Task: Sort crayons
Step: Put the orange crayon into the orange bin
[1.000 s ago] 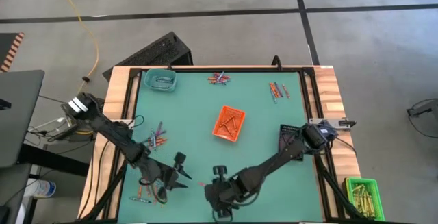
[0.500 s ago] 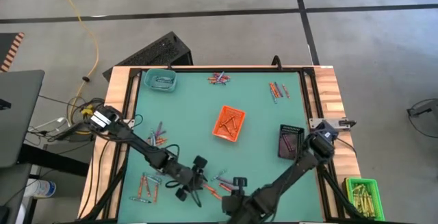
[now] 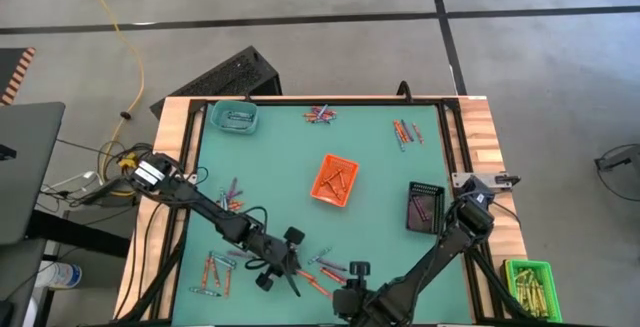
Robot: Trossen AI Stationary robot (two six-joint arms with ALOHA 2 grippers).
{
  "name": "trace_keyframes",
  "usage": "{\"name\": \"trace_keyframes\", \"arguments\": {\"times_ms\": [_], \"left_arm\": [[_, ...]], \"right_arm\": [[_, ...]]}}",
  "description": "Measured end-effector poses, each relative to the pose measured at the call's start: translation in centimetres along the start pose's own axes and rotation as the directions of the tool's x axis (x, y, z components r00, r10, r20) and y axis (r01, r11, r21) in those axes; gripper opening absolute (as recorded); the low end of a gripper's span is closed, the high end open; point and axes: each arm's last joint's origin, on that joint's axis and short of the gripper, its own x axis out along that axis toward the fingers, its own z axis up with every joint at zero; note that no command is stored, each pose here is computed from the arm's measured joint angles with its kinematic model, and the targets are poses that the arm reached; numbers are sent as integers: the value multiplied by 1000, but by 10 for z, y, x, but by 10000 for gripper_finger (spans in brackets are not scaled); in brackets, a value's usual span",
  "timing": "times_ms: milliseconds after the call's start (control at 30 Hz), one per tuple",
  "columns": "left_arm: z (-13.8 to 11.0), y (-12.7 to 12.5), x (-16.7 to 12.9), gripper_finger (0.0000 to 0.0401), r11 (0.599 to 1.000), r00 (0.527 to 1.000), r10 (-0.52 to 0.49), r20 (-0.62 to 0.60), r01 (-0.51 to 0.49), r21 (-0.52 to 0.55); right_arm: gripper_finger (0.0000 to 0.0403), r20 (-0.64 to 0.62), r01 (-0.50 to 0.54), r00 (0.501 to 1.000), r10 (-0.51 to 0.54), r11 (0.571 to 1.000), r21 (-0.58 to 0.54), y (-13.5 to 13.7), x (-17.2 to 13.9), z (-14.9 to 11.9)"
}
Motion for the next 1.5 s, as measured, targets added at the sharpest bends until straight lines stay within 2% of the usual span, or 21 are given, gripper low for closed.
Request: {"name": "trace_keyframes", "arguments": {"times_ms": [200,500,733,867,1033,1133,1267,1400,1500], "left_arm": [[-2,-3,0,10,1000,1000,4,-21,-3,24],[-2,-4,0,10,997,997,73,-19,-73,7],[3,-12,-2,4,992,994,108,12,-108,67],[13,-15,-12,2,985,991,127,39,-131,109],[32,-14,-37,2,968,975,191,114,-207,145],[44,-6,-54,1,947,952,257,167,-283,155],[54,17,-73,1,917,913,349,212,-380,123],[55,52,-82,0,884,867,444,224,-465,44],[52,80,-88,0,853,828,517,217,-519,-55]], "right_arm": [[129,-13,12,1000,-12,1000,-9,-1,0,-1],[129,-12,8,1000,-9,1000,-15,1,-1,-3],[129,-16,11,1000,-12,1000,-22,1,-2,-4],[129,-30,23,999,-24,999,-36,1,-3,-7],[129,-50,43,998,-44,999,-29,2,-5,-13],[129,-63,79,995,-80,997,-18,3,-8,-19],[129,-55,145,988,-145,989,6,5,-14,-28],[129,-41,177,984,-175,983,46,9,-19,-37],[129,-16,181,984,-180,981,74,14,-23,-42]]}}
